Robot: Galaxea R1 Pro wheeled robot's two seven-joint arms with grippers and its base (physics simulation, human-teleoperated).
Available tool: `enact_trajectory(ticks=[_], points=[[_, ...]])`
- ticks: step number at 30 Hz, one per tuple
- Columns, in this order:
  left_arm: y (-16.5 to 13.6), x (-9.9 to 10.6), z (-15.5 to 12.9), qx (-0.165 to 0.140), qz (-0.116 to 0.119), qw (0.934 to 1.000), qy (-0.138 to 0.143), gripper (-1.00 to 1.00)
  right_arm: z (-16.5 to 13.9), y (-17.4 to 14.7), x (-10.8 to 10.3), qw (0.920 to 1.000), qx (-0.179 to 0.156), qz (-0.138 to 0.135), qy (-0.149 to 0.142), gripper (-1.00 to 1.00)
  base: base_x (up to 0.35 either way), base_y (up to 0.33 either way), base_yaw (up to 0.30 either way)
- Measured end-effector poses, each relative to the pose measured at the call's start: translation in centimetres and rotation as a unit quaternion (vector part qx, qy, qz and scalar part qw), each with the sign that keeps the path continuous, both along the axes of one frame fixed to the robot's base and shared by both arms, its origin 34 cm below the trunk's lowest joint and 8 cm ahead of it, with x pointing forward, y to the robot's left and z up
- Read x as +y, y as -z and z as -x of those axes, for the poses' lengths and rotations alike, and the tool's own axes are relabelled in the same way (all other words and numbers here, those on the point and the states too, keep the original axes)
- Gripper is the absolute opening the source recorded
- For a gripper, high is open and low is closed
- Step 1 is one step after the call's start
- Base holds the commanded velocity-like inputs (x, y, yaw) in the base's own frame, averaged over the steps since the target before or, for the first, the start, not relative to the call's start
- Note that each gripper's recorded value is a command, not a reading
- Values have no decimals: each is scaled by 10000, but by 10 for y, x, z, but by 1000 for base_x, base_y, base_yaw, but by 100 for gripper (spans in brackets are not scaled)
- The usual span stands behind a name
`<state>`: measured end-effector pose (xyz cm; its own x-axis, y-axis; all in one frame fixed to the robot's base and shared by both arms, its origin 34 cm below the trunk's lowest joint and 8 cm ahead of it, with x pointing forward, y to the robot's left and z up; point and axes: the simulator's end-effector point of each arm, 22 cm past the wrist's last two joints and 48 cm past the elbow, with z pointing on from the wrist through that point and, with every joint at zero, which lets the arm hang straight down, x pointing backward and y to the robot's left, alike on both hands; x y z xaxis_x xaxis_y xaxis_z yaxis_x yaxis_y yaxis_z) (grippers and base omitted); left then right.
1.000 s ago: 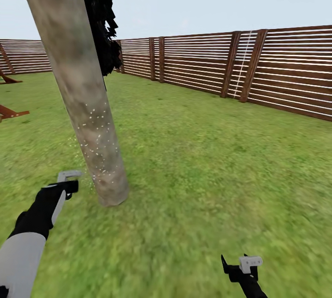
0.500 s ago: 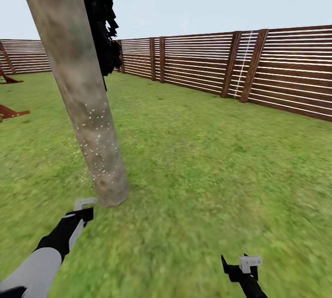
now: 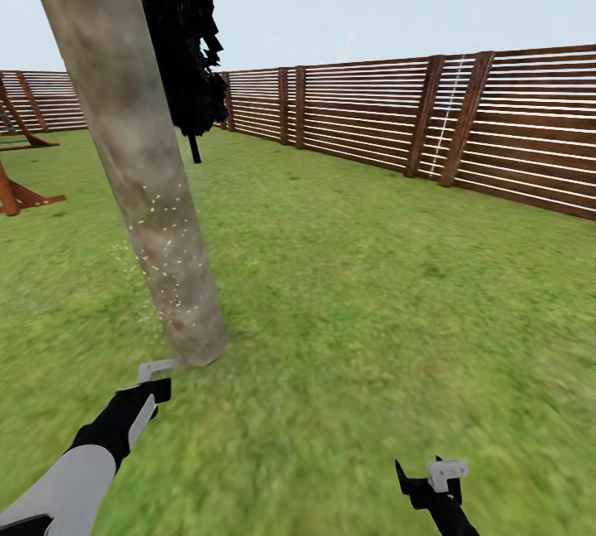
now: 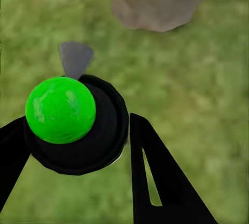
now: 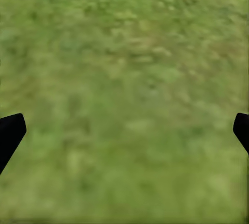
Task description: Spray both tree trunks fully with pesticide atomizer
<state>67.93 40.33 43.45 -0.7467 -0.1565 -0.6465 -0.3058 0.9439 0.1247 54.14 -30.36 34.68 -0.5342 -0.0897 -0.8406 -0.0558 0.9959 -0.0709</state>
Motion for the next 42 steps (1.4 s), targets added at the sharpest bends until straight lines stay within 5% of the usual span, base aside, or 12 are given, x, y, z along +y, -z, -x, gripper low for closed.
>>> enact_trajectory(ticks=[12, 42], points=[[5, -17, -1, 12, 58, 10000, 78, -100, 3, 3, 0, 10000, 33, 5, 7, 100, 0, -8, 150], [4, -15, -1, 12, 56, 10000, 60, -100, 3, 3, 0, 10000, 35, 6, 6, 100, 145, -209, 118]])
